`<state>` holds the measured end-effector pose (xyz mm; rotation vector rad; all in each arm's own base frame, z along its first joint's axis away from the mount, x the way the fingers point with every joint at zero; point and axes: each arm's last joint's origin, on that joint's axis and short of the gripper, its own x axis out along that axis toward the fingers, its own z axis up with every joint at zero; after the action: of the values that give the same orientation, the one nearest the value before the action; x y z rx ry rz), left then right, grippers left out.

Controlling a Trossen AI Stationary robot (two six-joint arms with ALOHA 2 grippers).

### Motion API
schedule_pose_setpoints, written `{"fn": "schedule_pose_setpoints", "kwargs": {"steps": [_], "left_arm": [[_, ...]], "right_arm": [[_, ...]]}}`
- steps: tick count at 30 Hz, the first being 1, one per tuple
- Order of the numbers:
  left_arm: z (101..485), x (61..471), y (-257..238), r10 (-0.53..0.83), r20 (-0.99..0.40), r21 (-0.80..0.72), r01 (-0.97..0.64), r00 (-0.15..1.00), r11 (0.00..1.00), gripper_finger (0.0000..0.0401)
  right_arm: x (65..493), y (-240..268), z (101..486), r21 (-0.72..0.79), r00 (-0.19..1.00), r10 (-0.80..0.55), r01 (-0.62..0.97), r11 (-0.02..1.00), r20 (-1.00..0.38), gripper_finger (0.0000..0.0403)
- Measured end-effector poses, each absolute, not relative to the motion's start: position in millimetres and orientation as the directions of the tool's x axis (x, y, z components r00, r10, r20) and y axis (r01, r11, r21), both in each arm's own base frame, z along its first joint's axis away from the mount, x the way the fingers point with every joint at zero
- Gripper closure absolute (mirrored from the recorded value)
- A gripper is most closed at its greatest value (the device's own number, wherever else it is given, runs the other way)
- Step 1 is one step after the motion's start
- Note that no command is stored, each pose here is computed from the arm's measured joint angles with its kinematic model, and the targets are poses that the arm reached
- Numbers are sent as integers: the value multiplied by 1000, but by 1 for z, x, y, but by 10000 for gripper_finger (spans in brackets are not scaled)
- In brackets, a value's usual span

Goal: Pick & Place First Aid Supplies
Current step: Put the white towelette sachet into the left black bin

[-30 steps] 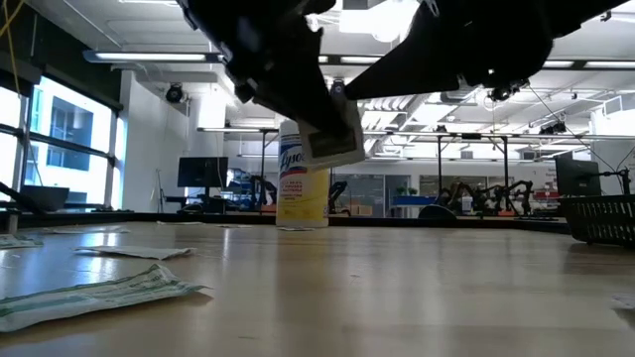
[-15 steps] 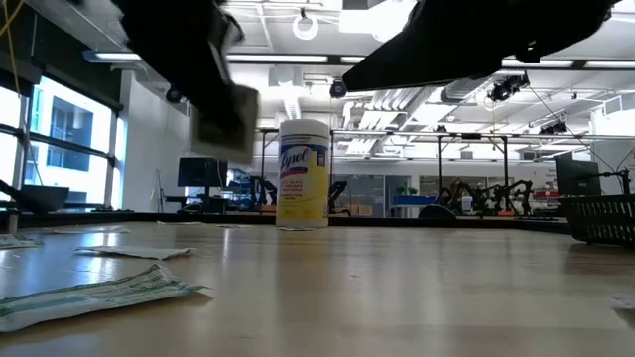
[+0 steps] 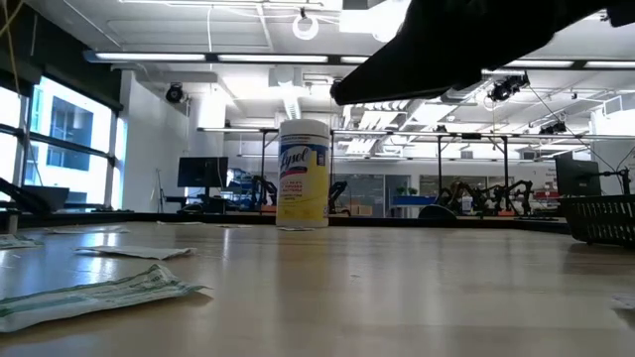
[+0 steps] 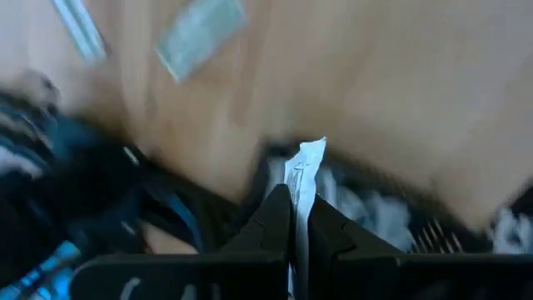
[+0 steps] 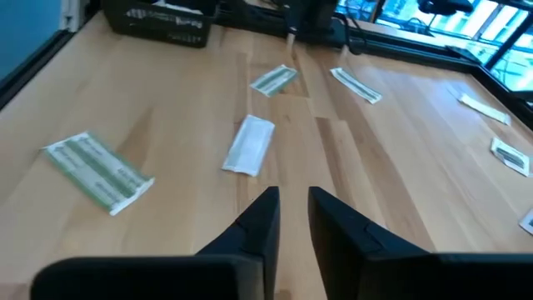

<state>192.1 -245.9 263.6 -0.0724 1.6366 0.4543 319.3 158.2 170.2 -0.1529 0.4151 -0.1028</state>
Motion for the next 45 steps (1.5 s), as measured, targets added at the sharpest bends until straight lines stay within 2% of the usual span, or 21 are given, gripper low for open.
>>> {"fn": "schedule_pose_setpoints", "kwargs": {"steps": [2, 7, 12, 20, 25, 30, 35, 38, 45], "left_arm": [[258, 181, -255, 191, -969, 234, -341, -155, 911, 396], [240, 160, -261, 227, -953, 296, -462, -198, 836, 396], [218, 155, -254, 261, -936, 346, -477, -237, 808, 396], [183, 158, -263, 60, -973, 169, -503, -225, 848, 378], [182, 157, -263, 52, -971, 169, -521, -231, 837, 350], [183, 155, -259, 93, -962, 219, -518, -258, 827, 299], [186, 150, -256, 85, -925, 280, -511, -371, 813, 252], [186, 146, -258, 58, -908, 283, -504, -416, 816, 240], [200, 143, -270, 17, -915, 236, -499, -403, 834, 238]], "right_arm": [[320, 156, 170, -166, 909, -136, 75, 983, -393, 347], [323, 151, 170, -146, 907, -148, 97, 985, -394, 356], [324, 149, 170, -143, 906, -152, 102, 984, -395, 363], [324, 150, 170, -135, 907, -131, 83, 987, -401, 365], [324, 150, 170, -129, 907, -117, 70, 989, -404, 368], [323, 150, 170, -129, 907, -117, 70, 989, -404, 367], [323, 150, 170, -128, 907, -113, 66, 990, -406, 373], [323, 151, 169, -128, 907, -113, 66, 990, -406, 375], [323, 150, 169, -128, 907, -113, 66, 990, -406, 374]]}}
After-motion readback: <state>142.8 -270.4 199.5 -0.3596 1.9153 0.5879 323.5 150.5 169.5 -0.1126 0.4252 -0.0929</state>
